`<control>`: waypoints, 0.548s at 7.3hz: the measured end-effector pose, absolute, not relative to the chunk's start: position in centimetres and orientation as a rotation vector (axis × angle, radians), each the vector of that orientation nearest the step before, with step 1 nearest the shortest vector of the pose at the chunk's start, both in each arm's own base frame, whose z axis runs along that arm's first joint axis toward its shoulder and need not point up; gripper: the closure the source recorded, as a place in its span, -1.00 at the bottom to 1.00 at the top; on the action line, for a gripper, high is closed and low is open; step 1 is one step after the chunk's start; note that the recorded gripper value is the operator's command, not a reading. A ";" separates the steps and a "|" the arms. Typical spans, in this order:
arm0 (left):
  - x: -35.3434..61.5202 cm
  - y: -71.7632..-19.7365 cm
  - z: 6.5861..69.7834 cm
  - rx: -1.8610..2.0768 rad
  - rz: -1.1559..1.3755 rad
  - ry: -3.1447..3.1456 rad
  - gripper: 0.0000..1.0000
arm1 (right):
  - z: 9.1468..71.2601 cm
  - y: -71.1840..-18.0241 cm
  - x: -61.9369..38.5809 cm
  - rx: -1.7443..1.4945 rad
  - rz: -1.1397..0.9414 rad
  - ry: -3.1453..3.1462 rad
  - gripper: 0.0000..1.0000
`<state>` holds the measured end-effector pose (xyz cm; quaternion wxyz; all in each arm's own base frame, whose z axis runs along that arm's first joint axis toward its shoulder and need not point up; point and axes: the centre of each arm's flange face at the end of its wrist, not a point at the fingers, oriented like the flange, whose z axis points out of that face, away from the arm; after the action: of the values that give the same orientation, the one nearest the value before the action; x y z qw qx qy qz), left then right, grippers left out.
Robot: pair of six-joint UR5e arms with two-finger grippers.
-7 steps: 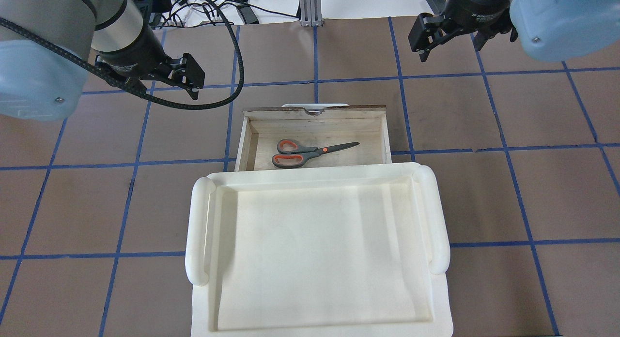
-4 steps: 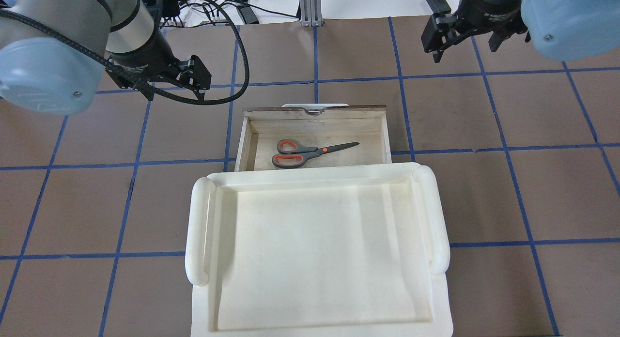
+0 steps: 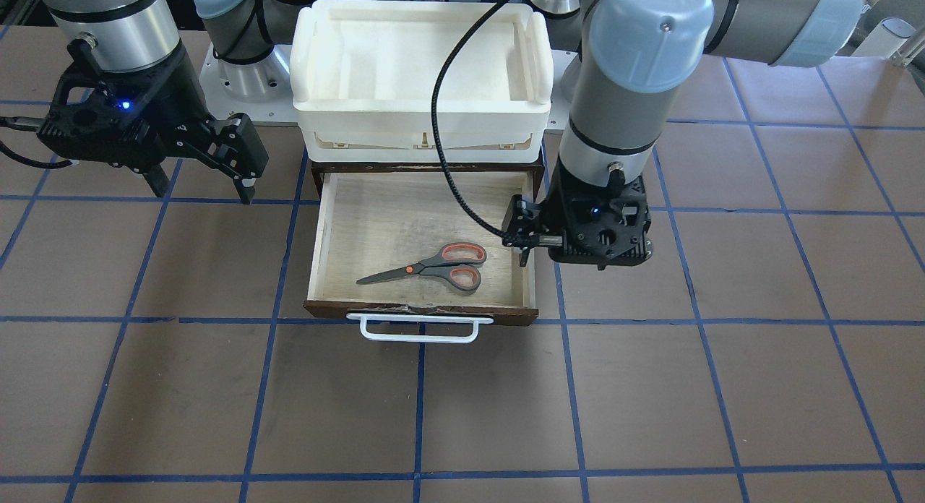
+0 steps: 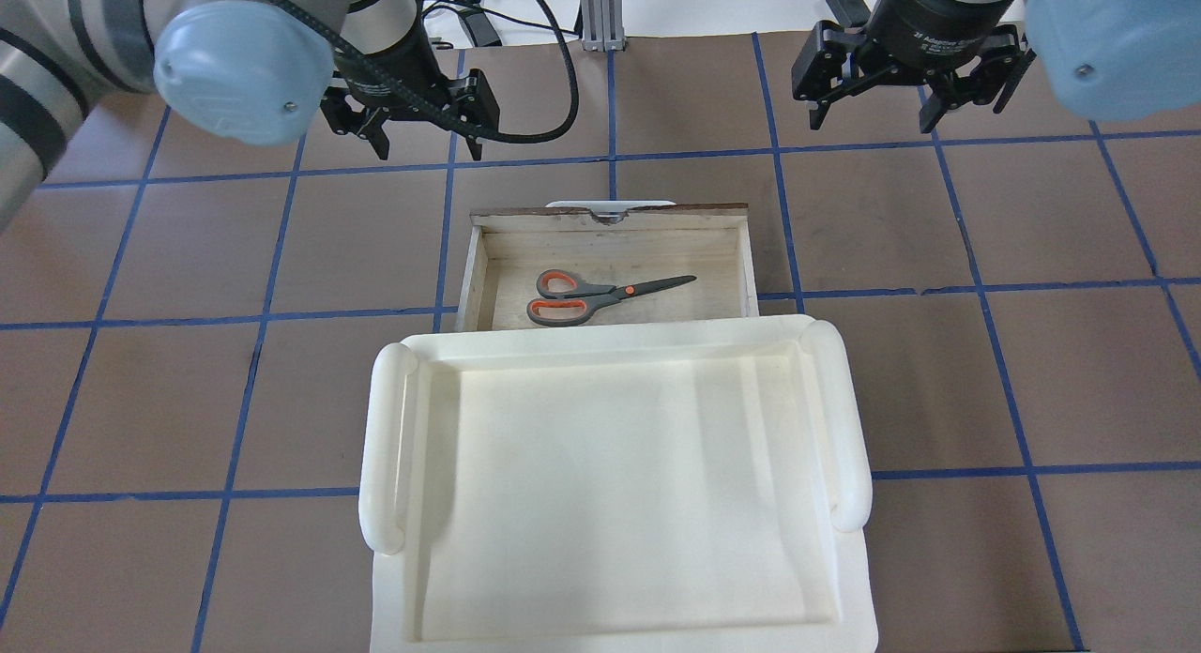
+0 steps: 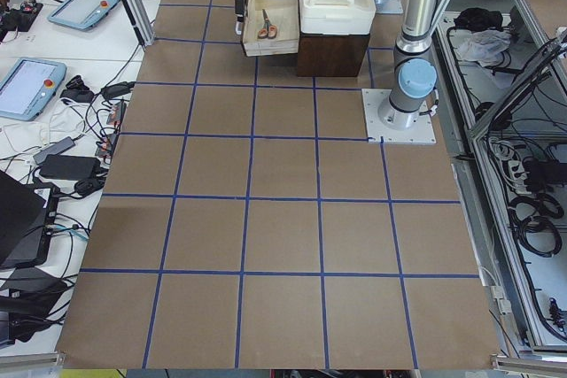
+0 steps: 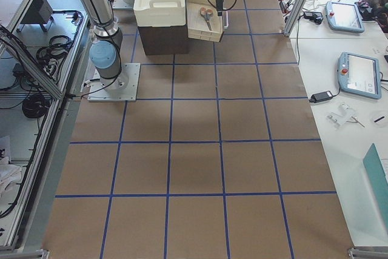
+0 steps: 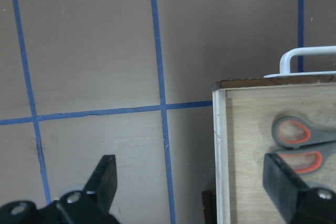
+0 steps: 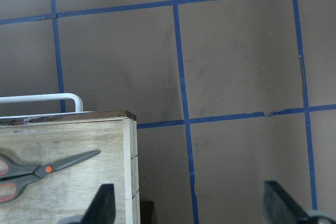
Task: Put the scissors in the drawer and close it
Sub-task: 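Move the left gripper over the drawer's front edge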
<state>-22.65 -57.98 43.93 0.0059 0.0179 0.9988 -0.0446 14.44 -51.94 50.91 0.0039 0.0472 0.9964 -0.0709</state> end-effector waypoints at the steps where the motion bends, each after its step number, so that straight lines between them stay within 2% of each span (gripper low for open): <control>1: -25.1 -59.2 43.0 0.023 -0.155 3.146 -1.00 | 50.9 -51.8 14.4 0.153 -0.218 3.124 -1.00; 4: -30.6 -62.3 38.4 -0.035 -0.262 3.187 -1.00 | 50.9 -51.7 14.4 0.147 -0.216 3.126 -1.00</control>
<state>-30.61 -62.28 38.38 -0.0281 -0.0110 0.9962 -0.0821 14.42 -51.75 50.93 0.0024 0.0469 0.9965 -0.0688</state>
